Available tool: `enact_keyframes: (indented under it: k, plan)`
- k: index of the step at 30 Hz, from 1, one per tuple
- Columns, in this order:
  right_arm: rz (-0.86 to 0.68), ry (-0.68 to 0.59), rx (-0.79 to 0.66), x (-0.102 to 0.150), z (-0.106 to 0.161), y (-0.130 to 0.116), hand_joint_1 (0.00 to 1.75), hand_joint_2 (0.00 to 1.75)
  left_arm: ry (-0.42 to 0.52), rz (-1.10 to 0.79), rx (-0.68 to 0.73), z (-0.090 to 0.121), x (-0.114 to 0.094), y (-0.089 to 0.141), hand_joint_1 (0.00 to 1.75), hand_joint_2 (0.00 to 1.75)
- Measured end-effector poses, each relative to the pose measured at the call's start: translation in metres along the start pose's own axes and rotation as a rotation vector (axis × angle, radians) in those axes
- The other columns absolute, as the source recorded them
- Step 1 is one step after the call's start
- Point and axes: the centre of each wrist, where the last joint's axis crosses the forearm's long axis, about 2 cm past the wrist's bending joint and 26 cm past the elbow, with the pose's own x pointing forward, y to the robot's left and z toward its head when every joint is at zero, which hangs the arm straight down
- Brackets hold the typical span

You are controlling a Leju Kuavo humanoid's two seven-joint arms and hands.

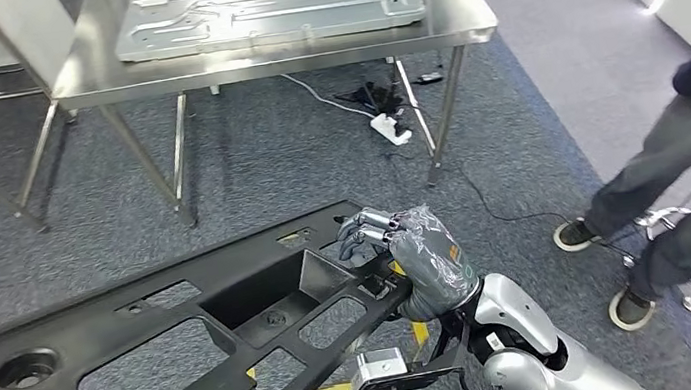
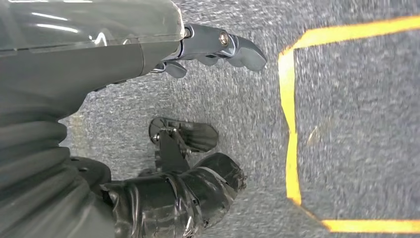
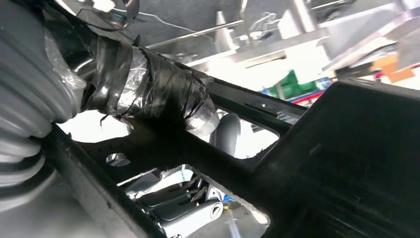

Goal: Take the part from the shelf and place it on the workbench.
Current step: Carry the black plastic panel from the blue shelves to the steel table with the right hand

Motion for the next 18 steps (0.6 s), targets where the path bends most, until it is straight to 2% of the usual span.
enact_keyframes:
  k: [18]
  plan:
    - [-0.004, -0.012, 0.024, -0.0018, -0.0054, 0.0033, 1.75, 1.75, -0.015, -0.018, 0.003, -0.0017, 0.005, -0.0011, 0.0, 1.75]
